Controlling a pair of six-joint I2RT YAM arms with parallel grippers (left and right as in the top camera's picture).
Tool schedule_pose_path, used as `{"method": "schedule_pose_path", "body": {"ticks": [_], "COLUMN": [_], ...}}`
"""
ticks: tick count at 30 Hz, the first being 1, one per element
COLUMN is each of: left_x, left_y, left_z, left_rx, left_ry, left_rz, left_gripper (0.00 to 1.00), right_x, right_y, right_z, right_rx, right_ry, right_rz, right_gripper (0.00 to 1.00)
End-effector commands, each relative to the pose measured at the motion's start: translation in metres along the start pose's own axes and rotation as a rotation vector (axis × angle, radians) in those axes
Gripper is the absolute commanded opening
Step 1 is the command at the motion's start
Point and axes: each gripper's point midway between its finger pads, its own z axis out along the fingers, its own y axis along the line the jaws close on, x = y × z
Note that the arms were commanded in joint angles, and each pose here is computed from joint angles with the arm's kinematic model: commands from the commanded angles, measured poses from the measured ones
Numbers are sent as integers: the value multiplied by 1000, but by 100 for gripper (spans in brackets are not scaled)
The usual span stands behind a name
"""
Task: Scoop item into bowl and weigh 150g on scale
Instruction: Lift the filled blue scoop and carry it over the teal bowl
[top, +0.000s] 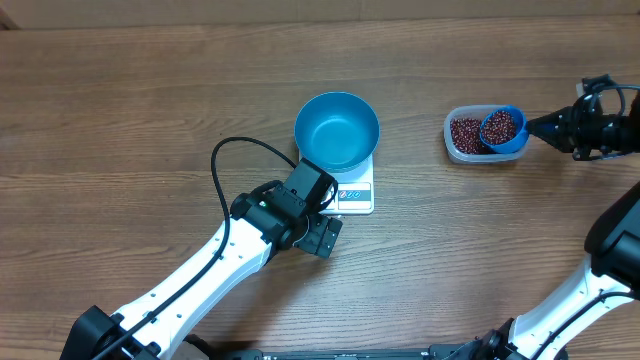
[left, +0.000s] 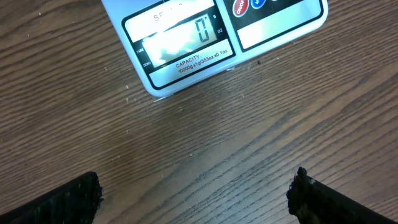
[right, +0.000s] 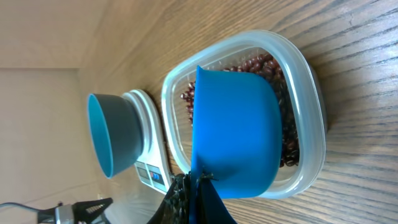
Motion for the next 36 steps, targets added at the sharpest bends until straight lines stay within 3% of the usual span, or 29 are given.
{"method": "schedule_pose_path", "body": {"ticks": [1, 10, 19, 26, 36], "left_x": [-1, -1, -1, -1, -1], "left_y": [1, 1, 1, 1, 1], "left_z": [1, 1, 1, 1, 1], "left_rx": [-5, -5, -5, -5, -5], "left_ry": [-3, -3, -3, -3, -3], "left_rz": [12, 12, 12, 12, 12], "left_gripper": [100, 99, 100, 99, 99], "right_x": [-7, -15, -22, -8, 45], "right_y": [12, 33, 88, 144, 221], "right_z": [-7, -24, -33, 8, 89], "right_rx": [-88, -86, -116, -203, -283], "right_ry": [-41, -48, -38, 54, 247], "right_rz": [-19, -29, -109, -213, -423], "right_gripper": [4, 4, 4, 4, 3]}}
